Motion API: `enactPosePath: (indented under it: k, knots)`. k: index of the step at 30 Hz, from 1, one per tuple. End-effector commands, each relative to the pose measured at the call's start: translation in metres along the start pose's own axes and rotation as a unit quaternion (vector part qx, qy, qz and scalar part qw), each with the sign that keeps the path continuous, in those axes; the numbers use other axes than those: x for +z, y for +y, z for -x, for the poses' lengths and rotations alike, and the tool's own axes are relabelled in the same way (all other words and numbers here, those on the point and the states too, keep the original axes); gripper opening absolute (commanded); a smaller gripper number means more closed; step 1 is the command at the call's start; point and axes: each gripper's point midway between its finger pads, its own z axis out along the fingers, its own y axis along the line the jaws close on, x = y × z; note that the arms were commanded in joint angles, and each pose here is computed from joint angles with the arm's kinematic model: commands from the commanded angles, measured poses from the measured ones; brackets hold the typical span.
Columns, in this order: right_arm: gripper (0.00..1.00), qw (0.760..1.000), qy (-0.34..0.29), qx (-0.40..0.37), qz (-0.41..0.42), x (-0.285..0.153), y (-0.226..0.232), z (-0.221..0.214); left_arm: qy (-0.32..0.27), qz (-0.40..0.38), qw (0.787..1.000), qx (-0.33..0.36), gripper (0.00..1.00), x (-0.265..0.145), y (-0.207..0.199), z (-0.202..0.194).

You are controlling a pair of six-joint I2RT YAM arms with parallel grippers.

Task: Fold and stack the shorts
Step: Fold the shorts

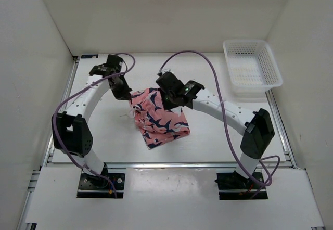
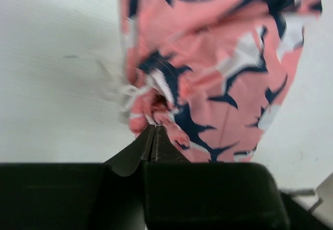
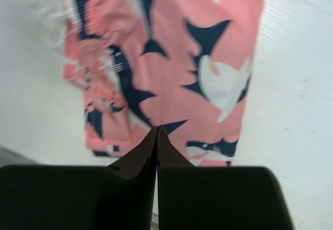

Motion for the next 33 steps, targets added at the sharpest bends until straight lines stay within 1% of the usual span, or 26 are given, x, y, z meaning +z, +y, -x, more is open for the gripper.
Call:
enactPosePath:
  k: [1,3,4,5,7,8,9,12,14,15,16,18,19,20,21,22,23,24,25,27,28,30,31,33]
  knots:
    - [0.0,0.998,0.04,0.048,-0.006,0.032,-0.03,-0.013,0.03,-0.041,0.998,0.031,0.1,0.007,-0.034,-0.023]
    - [0.0,0.996,0.058,0.065,-0.011,0.052,-0.041,-0.02,0.045,-0.038,0.997,0.041,0.1,0.028,-0.045,-0.033]
    - [0.0,0.995,0.074,0.063,-0.01,0.059,-0.04,-0.03,0.046,-0.029,0.998,0.041,0.1,0.036,-0.043,-0.032]
    - [0.0,0.994,0.086,0.07,-0.007,0.072,-0.043,-0.036,0.059,-0.012,0.998,0.035,0.1,0.052,-0.039,-0.034]
    - [0.0,0.992,0.1,0.074,-0.005,0.085,-0.045,-0.043,0.062,0.014,0.997,0.035,0.1,0.068,-0.032,-0.033]
    - [0.0,0.991,0.109,0.083,-0.012,0.096,-0.049,-0.048,0.074,0.032,0.996,0.039,0.1,0.082,-0.025,-0.037]
    - [0.0,0.989,0.121,0.082,-0.011,0.101,-0.049,-0.057,0.07,0.042,0.996,0.04,0.1,0.087,-0.023,-0.034]
    - [0.0,0.988,0.128,0.086,-0.012,0.109,-0.052,-0.061,0.068,0.072,0.994,0.047,0.1,0.1,-0.011,-0.033]
    - [0.14,0.988,0.121,0.096,-0.013,0.106,-0.056,-0.055,0.069,0.1,0.991,0.054,0.1,0.1,0.0,-0.033]
    - [0.22,0.987,0.124,0.096,-0.014,0.101,-0.057,-0.056,0.061,0.101,0.991,0.062,0.1,0.098,-0.004,-0.025]
    - [0.29,0.988,0.117,0.102,-0.015,0.096,-0.061,-0.048,0.06,0.107,0.99,0.068,0.1,0.098,-0.004,-0.022]
    - [0.53,0.991,0.081,0.107,-0.019,0.076,-0.066,-0.024,0.052,0.106,0.989,0.085,0.1,0.082,-0.013,-0.007]
    - [0.67,0.991,0.07,0.107,-0.025,0.067,-0.07,-0.021,0.045,0.099,0.99,0.091,0.1,0.072,-0.018,-0.001]
    - [0.87,0.993,0.027,0.109,-0.043,0.046,-0.078,-0.001,0.036,0.089,0.99,0.101,0.1,0.062,-0.027,0.003]
    - [0.93,0.992,0.014,0.109,-0.058,0.036,-0.086,0.002,0.014,0.072,0.992,0.107,0.15,0.037,-0.038,0.015]
    - [0.97,0.991,0.005,0.108,-0.078,0.025,-0.095,0.002,0.001,0.062,0.992,0.106,0.19,0.023,-0.043,0.021]
    - [1.0,0.989,-0.028,0.112,-0.089,0.002,-0.101,0.015,-0.008,0.049,0.992,0.113,0.23,0.01,-0.048,0.024]
    - [1.0,0.984,-0.048,0.112,-0.129,-0.01,-0.118,0.018,-0.019,0.035,0.992,0.117,0.27,-0.004,-0.053,0.028]
    - [1.0,0.978,-0.07,0.127,-0.148,-0.032,-0.13,0.024,-0.048,0.013,0.991,0.122,0.36,-0.032,-0.06,0.036]
    - [1.0,0.969,-0.083,0.137,-0.186,-0.05,-0.15,0.019,-0.065,-0.013,0.99,0.128,0.54,-0.058,-0.065,0.037]
    - [1.0,0.963,-0.094,0.148,-0.206,-0.067,-0.167,0.018,-0.089,-0.036,0.987,0.127,0.69,-0.084,-0.068,0.037]
    - [1.0,0.952,-0.105,0.159,-0.241,-0.083,-0.186,0.012,-0.113,-0.054,0.984,0.125,0.83,-0.107,-0.066,0.036]
    - [1.0,0.948,-0.113,0.163,-0.248,-0.097,-0.193,0.009,-0.134,-0.069,0.98,0.129,0.85,-0.128,-0.062,0.032]
    - [1.0,0.942,-0.119,0.166,-0.268,-0.105,-0.204,0.0,-0.162,-0.07,0.976,0.125,0.86,-0.149,-0.053,0.031]
